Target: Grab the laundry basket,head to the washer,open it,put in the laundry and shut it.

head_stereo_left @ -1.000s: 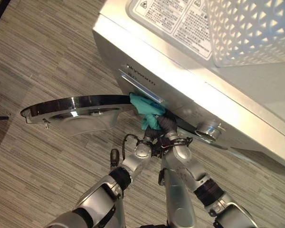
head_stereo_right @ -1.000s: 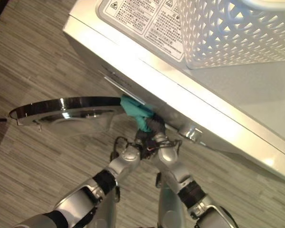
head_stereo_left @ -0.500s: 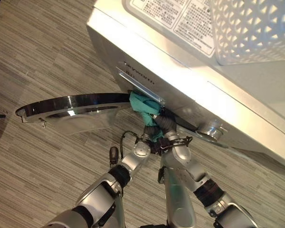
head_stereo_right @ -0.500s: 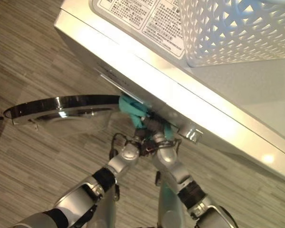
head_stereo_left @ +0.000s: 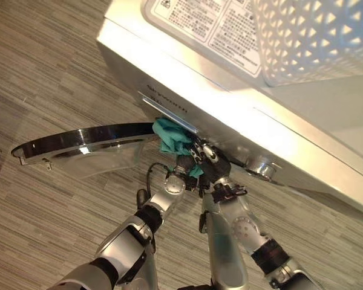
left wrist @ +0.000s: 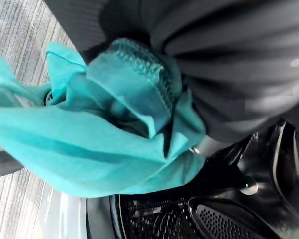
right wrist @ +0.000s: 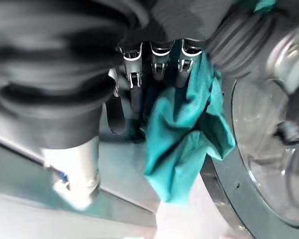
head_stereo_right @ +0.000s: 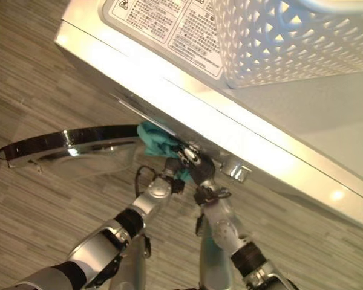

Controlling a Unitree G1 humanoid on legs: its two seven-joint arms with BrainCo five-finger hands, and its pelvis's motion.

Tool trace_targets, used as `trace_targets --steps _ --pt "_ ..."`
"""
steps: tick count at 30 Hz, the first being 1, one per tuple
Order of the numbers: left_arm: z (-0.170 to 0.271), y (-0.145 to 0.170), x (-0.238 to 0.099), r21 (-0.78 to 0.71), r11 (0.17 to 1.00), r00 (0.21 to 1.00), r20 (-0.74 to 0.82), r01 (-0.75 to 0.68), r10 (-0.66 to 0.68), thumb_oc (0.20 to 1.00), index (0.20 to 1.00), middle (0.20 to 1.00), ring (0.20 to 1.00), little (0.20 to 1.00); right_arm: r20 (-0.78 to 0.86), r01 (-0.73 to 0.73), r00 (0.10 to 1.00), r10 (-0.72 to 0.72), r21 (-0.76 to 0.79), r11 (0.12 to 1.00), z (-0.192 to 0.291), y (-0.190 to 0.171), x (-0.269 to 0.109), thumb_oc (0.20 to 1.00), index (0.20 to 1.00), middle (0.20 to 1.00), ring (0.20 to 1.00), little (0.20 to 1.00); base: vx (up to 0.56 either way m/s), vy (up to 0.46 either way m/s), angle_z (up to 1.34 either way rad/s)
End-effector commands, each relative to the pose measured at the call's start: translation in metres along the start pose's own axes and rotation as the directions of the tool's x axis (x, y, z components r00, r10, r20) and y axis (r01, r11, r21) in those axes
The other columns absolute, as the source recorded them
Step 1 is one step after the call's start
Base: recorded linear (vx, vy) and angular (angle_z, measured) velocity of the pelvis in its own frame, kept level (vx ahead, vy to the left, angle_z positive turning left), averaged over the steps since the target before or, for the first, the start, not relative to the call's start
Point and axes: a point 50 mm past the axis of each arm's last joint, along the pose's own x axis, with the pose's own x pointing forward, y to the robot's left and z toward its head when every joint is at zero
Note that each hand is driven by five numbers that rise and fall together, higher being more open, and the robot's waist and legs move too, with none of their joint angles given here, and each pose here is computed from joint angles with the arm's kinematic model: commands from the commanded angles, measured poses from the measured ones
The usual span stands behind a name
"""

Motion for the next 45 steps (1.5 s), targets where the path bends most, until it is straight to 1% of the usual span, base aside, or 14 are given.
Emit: trace_targets --steps 1,6,8,9,13,16,20,26,32,37,39,42,44,45 --pt "0.016 -0.015 0.004 -0.038 0.997 0.995 0.084 0.060 -0.057 0.200 0.200 0.200 0.200 0.200 -0.057 0.181 0.980 -0.188 -0.112 0.977 0.006 -0.055 -0.042 1.000 1.000 1.000 1.000 1.000 0.00 0.000 0.00" --pt "0.014 -0.007 0.006 -0.023 0.999 0.997 0.068 0.043 -0.041 0.200 0.200 0.200 0.200 0.200 -0.134 0.315 0.930 -0.341 -0.186 0.931 0.000 -0.088 -0.080 1.000 1.000 1.000 1.000 1.000 0.00 0.004 -0.01" --pt "0.013 -0.007 0.005 -0.040 0.998 0.996 0.075 0.044 -0.041 0.200 0.200 0.200 0.200 0.200 -0.165 0.386 0.887 -0.432 -0.249 0.888 -0.004 -0.103 -0.093 1.000 1.000 1.000 1.000 1.000 0.00 0.012 -0.06" --pt "0.018 -0.009 0.002 -0.072 0.995 0.992 0.111 0.062 -0.054 0.200 0.200 0.200 0.200 0.200 -0.180 0.444 0.840 -0.512 -0.316 0.839 -0.007 -0.115 -0.100 1.000 1.000 1.000 1.000 1.000 0.00 0.000 0.00" --pt "0.020 -0.015 -0.008 -0.125 0.986 0.984 0.155 0.108 -0.088 0.200 0.200 0.200 0.200 0.200 -0.181 0.479 0.796 -0.578 -0.395 0.784 -0.011 -0.124 -0.086 1.000 1.000 1.000 1.000 1.000 0.00 0.000 0.00" --pt "0.024 -0.013 -0.021 -0.192 0.969 0.971 0.209 0.155 -0.114 0.200 0.200 0.200 0.200 0.200 -0.163 0.440 0.809 -0.565 -0.469 0.766 -0.011 -0.116 -0.049 1.000 1.000 1.000 1.000 1.000 -0.02 0.008 0.04" --pt "0.020 -0.015 -0.035 -0.295 0.933 0.966 0.216 0.206 -0.145 0.200 0.200 0.200 0.200 0.200 -0.152 0.389 0.822 -0.549 -0.553 0.736 -0.007 -0.107 -0.021 1.000 1.000 1.000 1.000 1.000 -0.03 0.019 0.12" --pt "0.017 -0.021 -0.040 -0.343 0.910 0.964 0.204 0.232 -0.169 0.200 0.200 0.200 0.200 0.200 -0.126 0.419 0.826 -0.549 -0.513 0.749 -0.005 -0.100 -0.004 1.000 1.000 1.000 1.000 1.000 -0.02 0.019 0.08" --pt "0.008 -0.020 -0.039 -0.342 0.919 0.976 0.159 0.195 -0.148 0.200 0.200 0.200 0.200 0.200 -0.148 0.413 0.841 -0.521 -0.447 0.794 -0.016 -0.083 0.020 1.000 1.000 1.000 1.000 1.000 -0.01 0.005 0.04" --pt "-0.001 -0.015 -0.041 -0.347 0.924 0.984 0.129 0.162 -0.124 0.200 0.200 0.200 0.200 0.200 -0.183 0.351 0.854 -0.487 -0.489 0.799 -0.027 -0.076 0.018 1.000 1.000 1.000 1.000 1.000 0.00 0.000 0.00" --pt "-0.008 -0.010 -0.041 -0.381 0.917 0.991 0.096 0.123 -0.093 0.200 0.200 0.200 0.200 0.200 -0.198 0.300 0.859 -0.472 -0.551 0.778 -0.032 -0.077 0.002 1.000 1.000 1.000 1.000 1.000 0.00 0.000 0.00" --pt "-0.009 -0.003 -0.037 -0.414 0.908 0.996 0.081 0.071 -0.041 0.200 0.200 0.200 0.200 0.200 -0.186 0.301 0.833 -0.521 -0.637 0.709 -0.028 -0.093 -0.028 1.000 1.000 1.000 1.000 1.000 -0.04 0.042 -0.03" --pt "-0.004 0.003 -0.031 -0.432 0.901 0.996 0.090 0.031 0.009 0.200 0.200 0.200 0.200 0.200 -0.168 0.329 0.784 -0.598 -0.704 0.629 -0.025 -0.110 -0.053 1.000 1.000 1.000 1.000 1.000 -0.05 0.050 -0.12" --pt "-0.004 0.004 -0.031 -0.432 0.901 0.996 0.091 0.030 0.010 0.200 0.200 0.200 0.200 0.200 -0.168 0.329 0.784 -0.598 -0.704 0.630 -0.025 -0.110 -0.053 1.000 1.000 1.000 1.000 1.000 -0.04 0.052 -0.27"
